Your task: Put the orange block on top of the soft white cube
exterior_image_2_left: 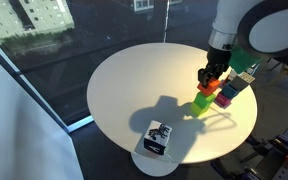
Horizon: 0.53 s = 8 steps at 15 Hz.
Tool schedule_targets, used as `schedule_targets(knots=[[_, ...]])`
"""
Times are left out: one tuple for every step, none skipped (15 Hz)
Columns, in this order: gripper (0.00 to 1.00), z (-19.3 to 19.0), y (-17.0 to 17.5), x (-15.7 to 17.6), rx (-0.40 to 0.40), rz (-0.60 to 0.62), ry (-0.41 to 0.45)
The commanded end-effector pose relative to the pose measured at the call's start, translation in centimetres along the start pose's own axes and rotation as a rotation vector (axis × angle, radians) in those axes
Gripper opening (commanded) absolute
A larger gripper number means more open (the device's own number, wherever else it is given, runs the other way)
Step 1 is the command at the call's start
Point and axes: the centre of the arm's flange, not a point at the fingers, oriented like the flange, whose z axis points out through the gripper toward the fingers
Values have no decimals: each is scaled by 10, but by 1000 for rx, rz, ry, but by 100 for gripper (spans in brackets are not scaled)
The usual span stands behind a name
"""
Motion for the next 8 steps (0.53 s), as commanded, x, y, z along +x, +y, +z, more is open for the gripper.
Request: schedule_targets(knots=[[28, -29, 8, -4, -22, 30, -10], [28, -36, 12, -6, -30, 37, -14], [28, -41, 17, -7, -40, 46, -15], [28, -47, 22, -8, -44, 52, -17], [28, -52, 27, -9, -48, 62, -16], [28, -57, 34, -10, -54, 72, -14], [28, -62, 41, -10, -57, 82, -10], [28, -66, 49, -10, -61, 94, -7]])
